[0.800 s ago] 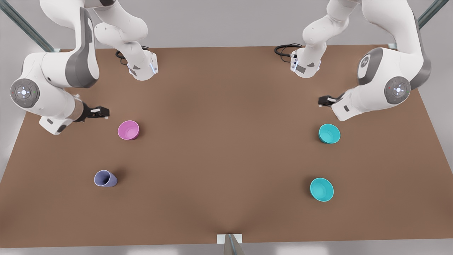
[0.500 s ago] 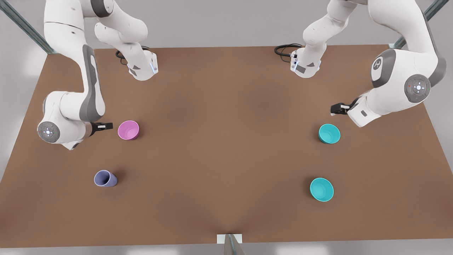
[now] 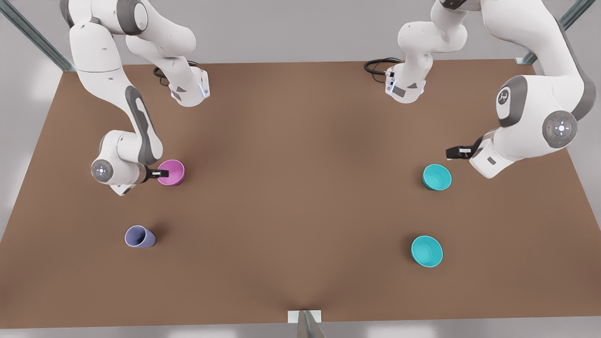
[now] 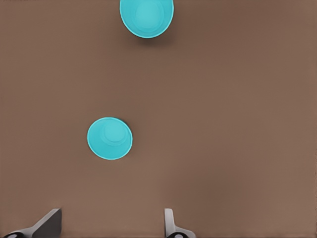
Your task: Stack the blue bowl on the pink bowl
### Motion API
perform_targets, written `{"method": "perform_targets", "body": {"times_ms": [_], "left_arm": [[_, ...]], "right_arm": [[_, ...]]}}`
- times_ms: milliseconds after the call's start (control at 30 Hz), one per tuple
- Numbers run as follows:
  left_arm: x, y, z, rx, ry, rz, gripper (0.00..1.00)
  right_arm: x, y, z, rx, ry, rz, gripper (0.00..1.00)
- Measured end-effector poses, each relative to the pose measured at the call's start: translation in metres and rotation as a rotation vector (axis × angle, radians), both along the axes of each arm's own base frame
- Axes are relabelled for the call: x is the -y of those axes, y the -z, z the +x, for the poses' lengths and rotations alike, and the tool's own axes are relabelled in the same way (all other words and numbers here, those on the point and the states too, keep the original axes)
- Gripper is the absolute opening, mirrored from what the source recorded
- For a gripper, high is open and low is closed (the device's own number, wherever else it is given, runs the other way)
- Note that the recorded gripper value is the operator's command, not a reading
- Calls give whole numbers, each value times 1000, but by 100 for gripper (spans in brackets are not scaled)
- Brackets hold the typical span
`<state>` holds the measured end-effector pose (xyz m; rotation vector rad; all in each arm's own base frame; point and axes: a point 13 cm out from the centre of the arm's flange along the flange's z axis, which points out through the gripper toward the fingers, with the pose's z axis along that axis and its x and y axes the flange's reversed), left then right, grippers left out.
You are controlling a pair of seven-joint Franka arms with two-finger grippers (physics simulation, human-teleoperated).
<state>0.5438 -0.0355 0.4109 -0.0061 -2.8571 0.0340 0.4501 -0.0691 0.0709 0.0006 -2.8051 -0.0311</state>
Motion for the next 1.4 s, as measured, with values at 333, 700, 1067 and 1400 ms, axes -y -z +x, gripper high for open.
{"method": "perform_targets", "body": {"times_ms": [333, 700, 1067, 1400], "left_arm": [[-17, 10, -22, -115, -2, -20, 100], [-14, 10, -37, -176, 24, -32, 100], [-19, 21, -40, -198, 13, -60, 100], [-133, 216, -57, -115, -234, -152, 100]], "right_arm": [[-1, 21, 16, 89, -9, -7, 21], [-41, -38, 46, 150, -42, 72, 21], [-533, -30, 116, 228, -226, 319, 21], [-551, -46, 160, 249, 122, 258, 100]]}}
